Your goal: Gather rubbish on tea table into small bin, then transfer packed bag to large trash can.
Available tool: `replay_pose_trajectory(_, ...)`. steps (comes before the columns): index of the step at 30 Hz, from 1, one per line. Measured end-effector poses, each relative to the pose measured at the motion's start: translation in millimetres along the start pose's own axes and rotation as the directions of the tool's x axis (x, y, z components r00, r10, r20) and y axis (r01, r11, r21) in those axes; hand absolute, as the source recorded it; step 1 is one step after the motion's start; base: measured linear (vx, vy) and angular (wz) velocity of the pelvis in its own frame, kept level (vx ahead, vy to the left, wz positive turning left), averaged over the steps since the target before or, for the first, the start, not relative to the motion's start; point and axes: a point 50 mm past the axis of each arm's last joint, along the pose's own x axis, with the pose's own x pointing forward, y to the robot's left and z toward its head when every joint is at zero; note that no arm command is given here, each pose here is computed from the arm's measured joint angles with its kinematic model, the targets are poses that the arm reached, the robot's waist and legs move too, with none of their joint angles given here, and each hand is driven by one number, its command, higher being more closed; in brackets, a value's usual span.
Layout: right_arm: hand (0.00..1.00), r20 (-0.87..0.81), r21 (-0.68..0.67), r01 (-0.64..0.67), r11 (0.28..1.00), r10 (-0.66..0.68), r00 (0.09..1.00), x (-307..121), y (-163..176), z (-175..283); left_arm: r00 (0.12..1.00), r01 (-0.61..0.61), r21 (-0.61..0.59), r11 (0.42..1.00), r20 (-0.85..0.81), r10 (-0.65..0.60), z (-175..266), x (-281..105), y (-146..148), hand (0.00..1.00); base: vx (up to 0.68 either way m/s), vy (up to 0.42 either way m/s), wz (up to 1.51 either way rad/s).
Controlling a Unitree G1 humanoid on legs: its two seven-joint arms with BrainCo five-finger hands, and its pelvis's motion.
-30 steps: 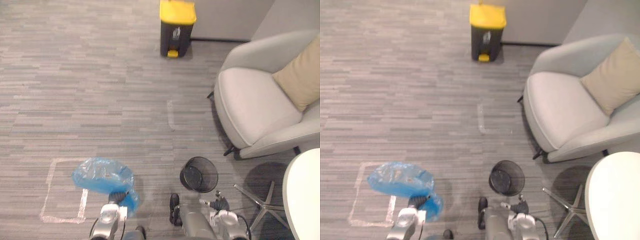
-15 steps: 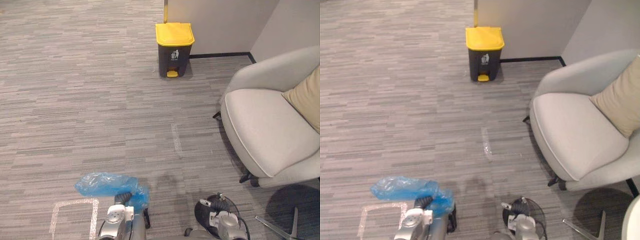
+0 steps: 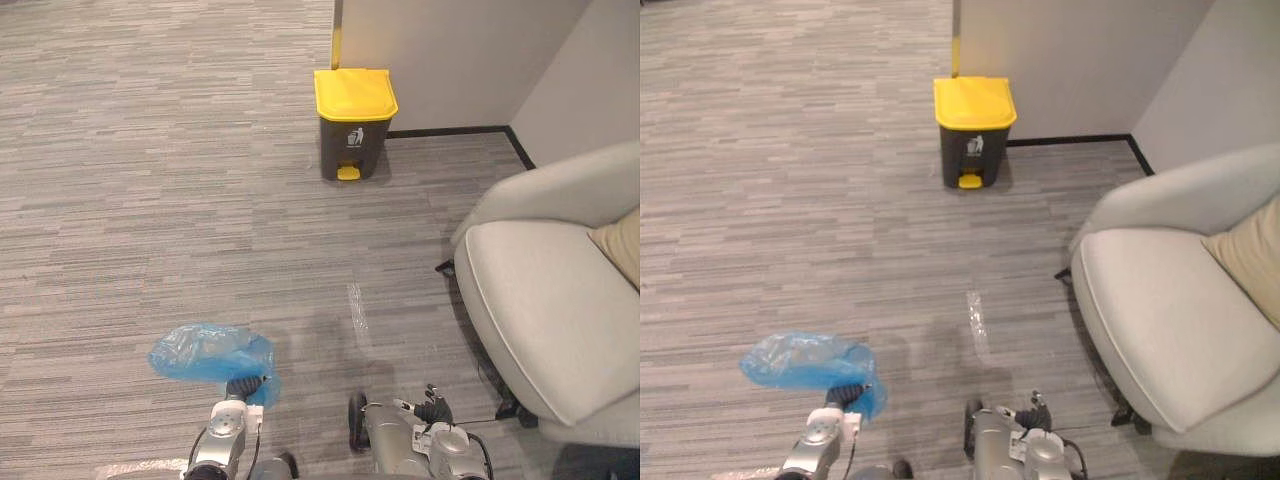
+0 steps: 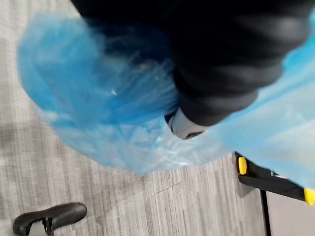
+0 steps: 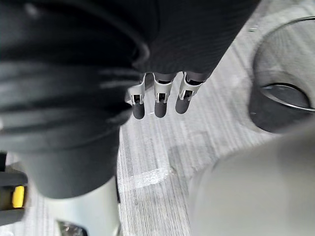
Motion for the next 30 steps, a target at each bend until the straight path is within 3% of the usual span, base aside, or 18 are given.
replay_pose_trajectory(7, 0.0, -0.002, -0.009, -0.001, 1.0, 0.001, 1.0, -5.2, -2.0, -7.3, 1.0, 0.031, -0.066, 0.997, 0.001, -0.031, -1.9, -4.9, -20.3, 1.0, 0.36, -0.092, 0.11)
replay_pose_trajectory(14, 0.0, 0.003, 0.032, 0.011, 0.999, -0.011, 1.0, -3.4, 0.1, -2.5, 0.999, 0.027, -0.095, 0.995, -0.018, -0.029, -9.2, -9.9, -23.3, 1.0, 0.31, 0.176, -0.31)
replay_pose_trajectory(23, 0.0, -0.082, 0.035, -0.011, 0.999, 0.014, 0.997, -9.2, 8.4, -23.4, 0.997, 0.009, -0.006, 1.0, -0.079, -0.009, -23.1, -9.8, -3.8, 1.0, 0.4, 0.246, -0.3)
replay_pose_trajectory(30, 0.0, -0.017, 0.018, -0.027, 0.999, 0.027, 0.999, -1.4, 11.4, -0.9, 0.998, -0.014, 0.006, 1.0, -0.056, 0.015, -13.2, -3.9, 4.1, 1.0, 0.36, -0.024, -0.03)
